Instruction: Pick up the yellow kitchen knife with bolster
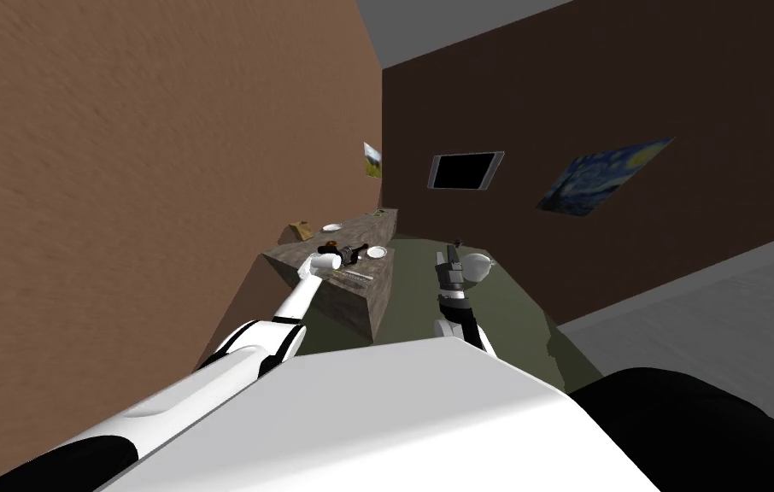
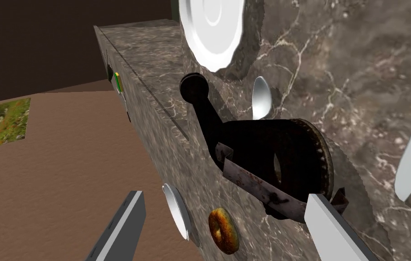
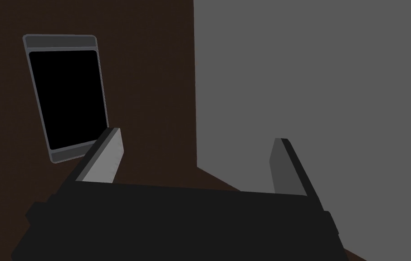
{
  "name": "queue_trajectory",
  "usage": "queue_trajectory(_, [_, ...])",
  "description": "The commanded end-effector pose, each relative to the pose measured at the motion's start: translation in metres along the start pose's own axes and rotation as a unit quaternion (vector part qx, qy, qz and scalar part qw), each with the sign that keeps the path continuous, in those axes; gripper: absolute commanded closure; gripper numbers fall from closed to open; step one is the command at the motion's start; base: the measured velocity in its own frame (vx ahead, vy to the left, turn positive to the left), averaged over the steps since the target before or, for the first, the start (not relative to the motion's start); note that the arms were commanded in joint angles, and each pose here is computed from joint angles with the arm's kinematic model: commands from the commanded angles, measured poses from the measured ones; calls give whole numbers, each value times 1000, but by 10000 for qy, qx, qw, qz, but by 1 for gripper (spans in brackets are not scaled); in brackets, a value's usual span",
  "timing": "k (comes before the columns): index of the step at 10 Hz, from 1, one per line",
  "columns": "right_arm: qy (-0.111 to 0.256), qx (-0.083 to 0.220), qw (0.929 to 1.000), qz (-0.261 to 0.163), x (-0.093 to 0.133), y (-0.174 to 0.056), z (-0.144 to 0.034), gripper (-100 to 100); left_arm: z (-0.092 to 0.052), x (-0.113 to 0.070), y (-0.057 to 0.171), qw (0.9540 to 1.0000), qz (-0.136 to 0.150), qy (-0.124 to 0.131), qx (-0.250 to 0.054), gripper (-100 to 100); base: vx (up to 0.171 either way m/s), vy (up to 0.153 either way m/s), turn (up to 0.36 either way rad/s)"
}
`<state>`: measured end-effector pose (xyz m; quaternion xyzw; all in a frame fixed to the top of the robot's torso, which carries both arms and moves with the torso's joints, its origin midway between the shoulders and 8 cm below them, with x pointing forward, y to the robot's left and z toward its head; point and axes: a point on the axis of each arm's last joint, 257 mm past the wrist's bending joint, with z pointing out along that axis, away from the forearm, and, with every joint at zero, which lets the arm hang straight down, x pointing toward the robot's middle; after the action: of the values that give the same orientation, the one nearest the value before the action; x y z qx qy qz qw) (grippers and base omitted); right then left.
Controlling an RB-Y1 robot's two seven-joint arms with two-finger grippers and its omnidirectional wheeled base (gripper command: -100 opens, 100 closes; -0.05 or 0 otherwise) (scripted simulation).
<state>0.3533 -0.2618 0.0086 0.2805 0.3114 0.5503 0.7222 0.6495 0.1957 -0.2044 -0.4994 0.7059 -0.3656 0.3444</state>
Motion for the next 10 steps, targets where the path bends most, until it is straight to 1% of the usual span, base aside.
queue_trajectory(1, [0,0,10000,0,0,0,0,0,4,-1,0,9997,-26,45,-246,-100,-18,54,-115])
queue_trajectory(2, [0,-1,10000,0,0,0,0,0,4,-1,9,9992,-34,61,-406,-100,-22,61,-102])
queue_trajectory(3, [0,0,10000,0,0,0,0,0,6,-1,1,9986,-54,94,-526,-100,-38,87,-146])
queue_trajectory(4, [0,-1,10000,0,0,0,0,0,7,-1,15,9971,-74,110,-748,-100,-29,71,-81])
queue_trajectory(5, [0,0,10000,0,0,0,0,0,6,-1,19,9966,-74,120,-816,-100,-10,24,19])
queue_trajectory(6, [0,0,10000,0,0,0,0,0,8,-2,18,9947,-116,147,-1014,-100,-10,40,-114])
queue_trajectory(7, [0,-1,10000,0,0,0,0,0,7,-1,26,9932,-120,165,-1149,-100,-14,56,-85])
queue_trajectory(8, [0,0,10000,0,0,0,0,0,6,-1,28,9926,-120,173,-1197,-100,-12,28,-4])
queue_trajectory(9, [0,0,10000,0,0,0,0,0,6,-1,30,9895,-164,205,-1420,-100,-18,46,-123])
queue_trajectory(10, [0,-1,10000,0,0,0,0,0,5,0,38,9872,-171,223,-1568,-100,-20,50,-87])
